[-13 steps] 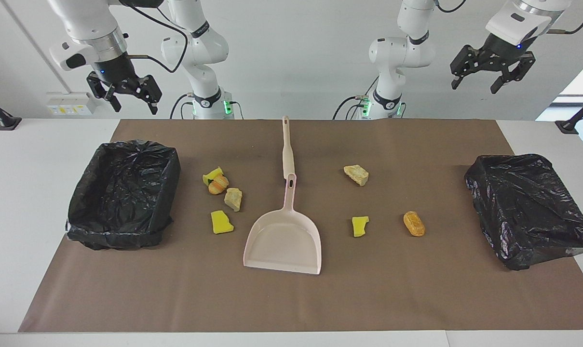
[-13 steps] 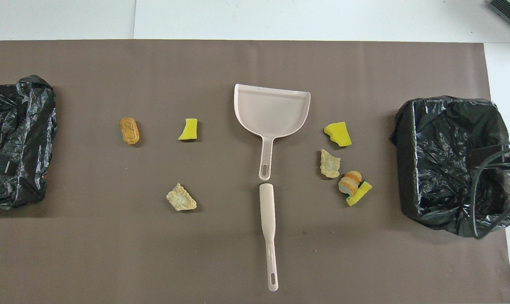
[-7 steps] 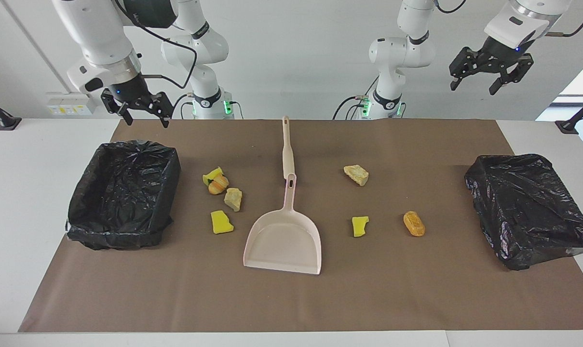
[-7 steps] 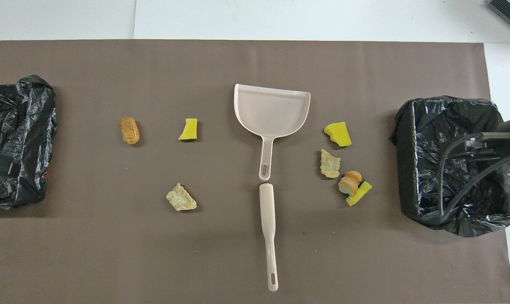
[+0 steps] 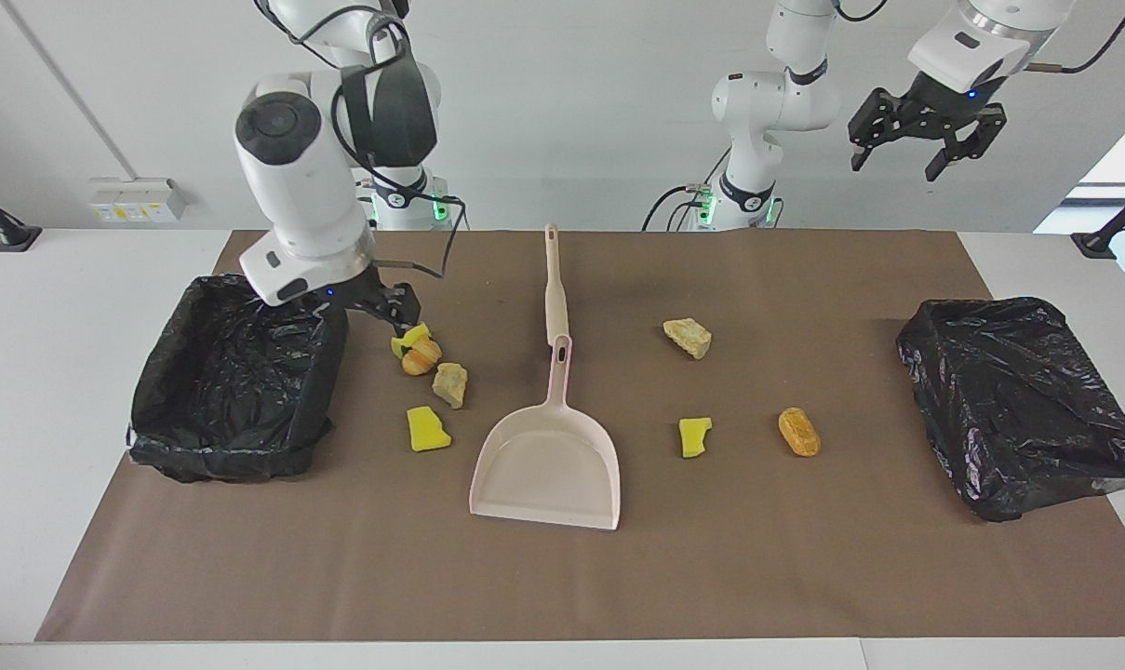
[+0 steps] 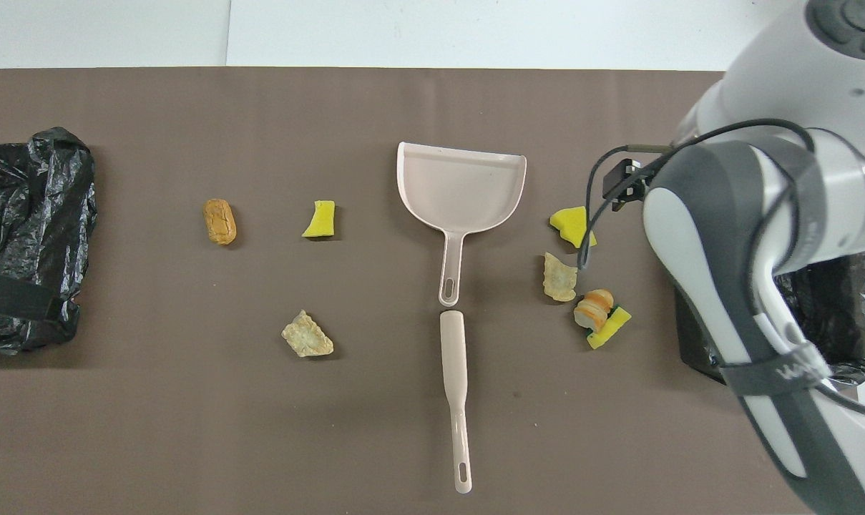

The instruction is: Sweep and dump trash in bin

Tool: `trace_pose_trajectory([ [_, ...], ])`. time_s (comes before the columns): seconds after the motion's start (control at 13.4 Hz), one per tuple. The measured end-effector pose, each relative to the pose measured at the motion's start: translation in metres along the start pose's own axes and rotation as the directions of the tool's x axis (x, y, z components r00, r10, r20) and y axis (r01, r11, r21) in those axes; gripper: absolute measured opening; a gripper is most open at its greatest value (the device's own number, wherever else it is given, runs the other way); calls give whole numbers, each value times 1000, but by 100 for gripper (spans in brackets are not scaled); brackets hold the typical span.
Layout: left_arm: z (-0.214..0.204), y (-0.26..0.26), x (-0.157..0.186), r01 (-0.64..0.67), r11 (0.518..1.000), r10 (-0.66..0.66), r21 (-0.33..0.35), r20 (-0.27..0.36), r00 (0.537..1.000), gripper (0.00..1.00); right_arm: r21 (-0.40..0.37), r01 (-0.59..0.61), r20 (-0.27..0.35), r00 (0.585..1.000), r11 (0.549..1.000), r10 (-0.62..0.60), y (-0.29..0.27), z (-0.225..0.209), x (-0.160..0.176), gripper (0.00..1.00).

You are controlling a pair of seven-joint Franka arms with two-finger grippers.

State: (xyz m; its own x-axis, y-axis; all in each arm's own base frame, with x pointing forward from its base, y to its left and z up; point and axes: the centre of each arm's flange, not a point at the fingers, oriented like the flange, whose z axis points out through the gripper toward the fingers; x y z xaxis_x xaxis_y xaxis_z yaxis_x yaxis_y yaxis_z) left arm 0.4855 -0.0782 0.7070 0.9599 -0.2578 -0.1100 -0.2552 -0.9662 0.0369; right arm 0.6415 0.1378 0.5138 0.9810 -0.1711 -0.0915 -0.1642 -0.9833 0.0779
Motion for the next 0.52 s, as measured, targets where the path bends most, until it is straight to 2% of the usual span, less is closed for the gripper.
trace_pose_trajectory([
  [0.15,9,22,-10,-41,999,41,1,14,999,100,2,-42,-1,999,999,42,-52,24,7,100],
  [0.22,16,34,-14,-67,998,67,1,16,998,100,26,-69,7,998,997,69,-72,32,6,100],
  [0.37,43,70,-24,-131,991,131,6,26,991,100,82,-90,52,995,993,86,-99,49,4,100],
  [0.52,78,114,-30,-125,992,125,17,12,992,100,109,-64,105,993,992,53,-126,73,-3,100],
])
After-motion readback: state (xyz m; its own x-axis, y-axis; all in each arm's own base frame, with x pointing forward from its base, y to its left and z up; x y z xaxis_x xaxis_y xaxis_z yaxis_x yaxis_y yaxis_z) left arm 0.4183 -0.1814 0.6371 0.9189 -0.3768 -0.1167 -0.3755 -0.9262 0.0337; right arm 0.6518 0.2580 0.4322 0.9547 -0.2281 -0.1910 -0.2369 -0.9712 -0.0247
